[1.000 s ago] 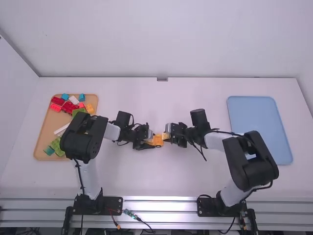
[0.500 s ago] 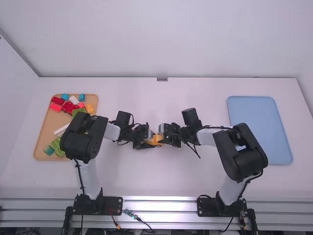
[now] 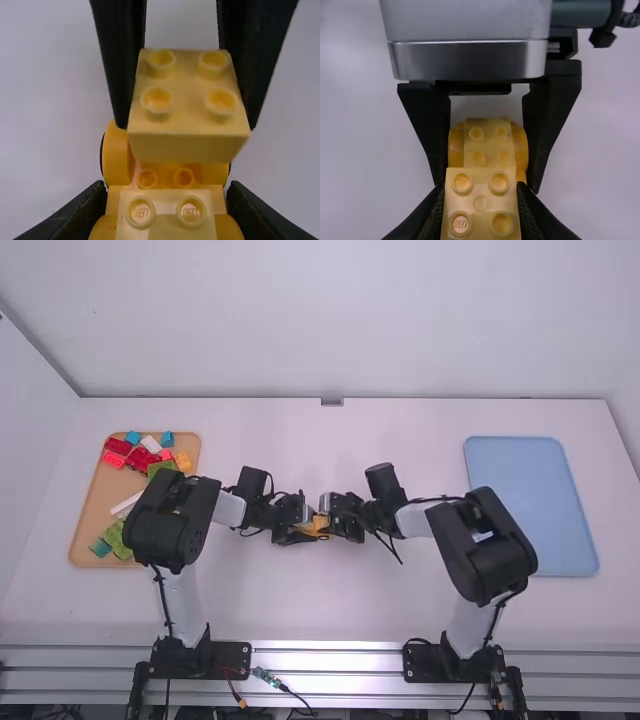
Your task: Assemble lego blocks to make yellow taxi
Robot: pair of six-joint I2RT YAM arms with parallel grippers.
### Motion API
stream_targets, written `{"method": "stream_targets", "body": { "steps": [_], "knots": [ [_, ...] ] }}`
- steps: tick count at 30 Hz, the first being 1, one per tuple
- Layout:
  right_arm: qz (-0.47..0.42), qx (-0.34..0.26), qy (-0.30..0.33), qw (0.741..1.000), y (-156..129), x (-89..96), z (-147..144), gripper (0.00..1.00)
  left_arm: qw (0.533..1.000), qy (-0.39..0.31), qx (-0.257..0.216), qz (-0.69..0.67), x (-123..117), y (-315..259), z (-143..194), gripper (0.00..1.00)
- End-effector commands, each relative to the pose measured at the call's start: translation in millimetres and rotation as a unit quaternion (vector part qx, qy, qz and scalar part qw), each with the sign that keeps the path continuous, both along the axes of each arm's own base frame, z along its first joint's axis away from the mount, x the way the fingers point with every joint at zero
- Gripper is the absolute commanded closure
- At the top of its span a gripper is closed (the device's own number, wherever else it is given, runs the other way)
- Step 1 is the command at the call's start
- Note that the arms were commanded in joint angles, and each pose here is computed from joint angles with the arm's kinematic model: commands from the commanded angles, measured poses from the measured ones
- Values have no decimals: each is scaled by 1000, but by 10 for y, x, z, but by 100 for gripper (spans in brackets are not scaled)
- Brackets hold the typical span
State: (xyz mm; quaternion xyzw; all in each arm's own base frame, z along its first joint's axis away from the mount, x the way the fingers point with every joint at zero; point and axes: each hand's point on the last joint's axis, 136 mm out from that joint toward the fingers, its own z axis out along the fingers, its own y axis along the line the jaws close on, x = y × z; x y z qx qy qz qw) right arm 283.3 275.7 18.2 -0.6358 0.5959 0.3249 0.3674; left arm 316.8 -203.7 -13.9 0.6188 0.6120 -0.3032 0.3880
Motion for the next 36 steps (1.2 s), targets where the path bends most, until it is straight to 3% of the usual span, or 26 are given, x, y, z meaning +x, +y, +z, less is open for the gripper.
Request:
{"method": "stream_targets", "body": {
  "steps": [1,29,36],
  "knots": [
    [-1,-6,-1,1000,43,32,-27,100,1000,-1,4,-7,-16,-21,-45,48],
    [-6,-13,-9,1000,47,68,-54,100,1000,5,5,-7,-36,-18,-53,53],
    [-18,-18,22,999,84,154,-191,100,1000,0,10,-19,-82,-10,-74,58]
  ]
}}
